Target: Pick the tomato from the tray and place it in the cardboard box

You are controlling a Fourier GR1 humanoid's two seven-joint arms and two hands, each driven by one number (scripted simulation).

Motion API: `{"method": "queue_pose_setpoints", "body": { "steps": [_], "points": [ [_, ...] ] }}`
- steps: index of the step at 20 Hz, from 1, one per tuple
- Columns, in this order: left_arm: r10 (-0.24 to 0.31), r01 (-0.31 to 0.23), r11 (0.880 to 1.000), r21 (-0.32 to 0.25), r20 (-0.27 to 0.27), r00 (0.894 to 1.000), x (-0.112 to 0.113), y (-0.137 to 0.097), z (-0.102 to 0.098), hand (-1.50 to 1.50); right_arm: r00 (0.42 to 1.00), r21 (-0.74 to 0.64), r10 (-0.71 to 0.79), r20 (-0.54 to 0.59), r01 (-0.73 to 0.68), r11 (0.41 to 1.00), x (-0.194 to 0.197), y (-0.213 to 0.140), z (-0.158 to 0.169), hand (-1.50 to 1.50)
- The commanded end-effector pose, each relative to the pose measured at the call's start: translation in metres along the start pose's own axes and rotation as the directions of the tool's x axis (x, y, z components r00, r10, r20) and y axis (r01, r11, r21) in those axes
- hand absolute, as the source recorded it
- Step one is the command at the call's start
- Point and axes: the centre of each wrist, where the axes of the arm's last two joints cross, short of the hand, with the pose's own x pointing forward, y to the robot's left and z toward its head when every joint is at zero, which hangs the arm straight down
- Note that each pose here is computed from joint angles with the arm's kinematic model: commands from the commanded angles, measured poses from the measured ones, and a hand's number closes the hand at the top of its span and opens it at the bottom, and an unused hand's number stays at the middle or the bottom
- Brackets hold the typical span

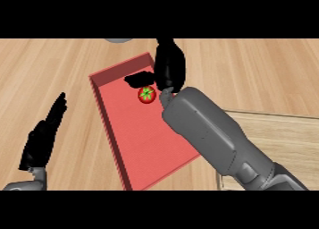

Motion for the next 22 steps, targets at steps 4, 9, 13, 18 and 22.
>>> {"method": "queue_pose_setpoints", "body": {
  "steps": [4, 9, 13, 18, 22],
  "points": [
    [0.010, -0.010, 1.000, 0.025, -0.019, 1.000, -0.003, 0.015, -0.002, 0.00, 0.953, -0.152, -0.303, 0.015, 0.302, 0.941, -0.014, -0.030, -0.005, -1.50],
    [-0.005, 0.007, 0.999, 0.049, -0.029, 1.000, -0.012, -0.007, 0.019, 0.00, 0.943, -0.294, -0.332, 0.034, 0.327, 0.898, -0.054, -0.094, -0.013, -1.50],
    [-0.006, 0.008, 0.999, 0.046, -0.044, 0.999, -0.005, 0.016, 0.020, 0.00, 0.942, -0.342, -0.334, -0.008, 0.312, 0.886, -0.082, -0.129, 0.010, -1.50],
    [-0.012, 0.014, 0.999, 0.046, -0.036, 0.999, -0.007, 0.005, 0.023, 0.00, 0.935, -0.361, -0.353, 0.032, 0.340, 0.868, -0.114, -0.219, 0.026, -1.50],
    [0.013, -0.011, 0.999, 0.047, -0.033, 0.999, -0.011, 0.013, 0.017, 0.00, 0.944, -0.308, -0.326, 0.056, 0.327, 0.894, -0.132, -0.271, 0.042, -1.50]
  ]
}}
